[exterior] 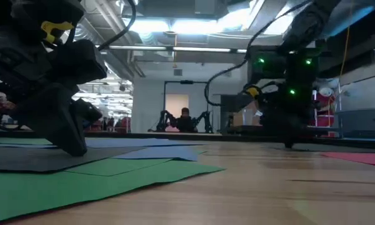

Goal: Organize paper
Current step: Stack the black paper on top of the other black paper on the table

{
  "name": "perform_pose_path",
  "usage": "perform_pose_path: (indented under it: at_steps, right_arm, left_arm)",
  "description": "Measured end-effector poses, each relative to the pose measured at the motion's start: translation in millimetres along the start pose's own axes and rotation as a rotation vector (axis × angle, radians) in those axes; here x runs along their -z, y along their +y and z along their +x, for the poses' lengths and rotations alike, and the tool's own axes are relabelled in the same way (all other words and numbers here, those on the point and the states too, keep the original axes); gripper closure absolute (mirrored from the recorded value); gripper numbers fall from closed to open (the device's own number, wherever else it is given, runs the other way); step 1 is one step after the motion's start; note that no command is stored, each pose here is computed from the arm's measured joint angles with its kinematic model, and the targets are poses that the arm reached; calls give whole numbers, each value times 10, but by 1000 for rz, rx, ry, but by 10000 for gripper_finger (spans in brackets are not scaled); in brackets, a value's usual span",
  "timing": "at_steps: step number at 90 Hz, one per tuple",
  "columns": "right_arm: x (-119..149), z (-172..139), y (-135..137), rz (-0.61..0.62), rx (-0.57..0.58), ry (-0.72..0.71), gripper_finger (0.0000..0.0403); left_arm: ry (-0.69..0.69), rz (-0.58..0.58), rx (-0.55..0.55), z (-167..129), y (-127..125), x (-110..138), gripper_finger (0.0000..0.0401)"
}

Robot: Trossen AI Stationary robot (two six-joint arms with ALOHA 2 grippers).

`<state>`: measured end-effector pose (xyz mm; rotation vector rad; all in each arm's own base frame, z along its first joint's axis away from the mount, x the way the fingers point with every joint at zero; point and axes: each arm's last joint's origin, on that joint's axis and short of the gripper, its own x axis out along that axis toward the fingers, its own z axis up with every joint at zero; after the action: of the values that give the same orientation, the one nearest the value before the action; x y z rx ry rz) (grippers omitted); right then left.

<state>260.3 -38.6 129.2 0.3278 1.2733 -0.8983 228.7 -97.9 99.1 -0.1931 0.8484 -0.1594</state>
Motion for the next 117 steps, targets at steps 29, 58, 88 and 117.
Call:
perform_pose_path:
  at_steps: [29, 58, 88, 117]
  right_arm:
    - [-240, -279, 32, -73, 37, -31, 403]
    - [145, -541, 23, -211, 2, 367, 403]
    - [588, -464, -82, -131, -43, 514, 403]
    - [836, -354, -255, 15, -47, 597, 403]
  left_arm:
    - [1, 0, 0, 0, 0, 1, 401]
    - [1, -6, -1, 0, 0, 1, 401]
    - [0, -11, 0, 0, 0, 0, 401]
    - [0, -10, 0, 0, 0, 0, 401]
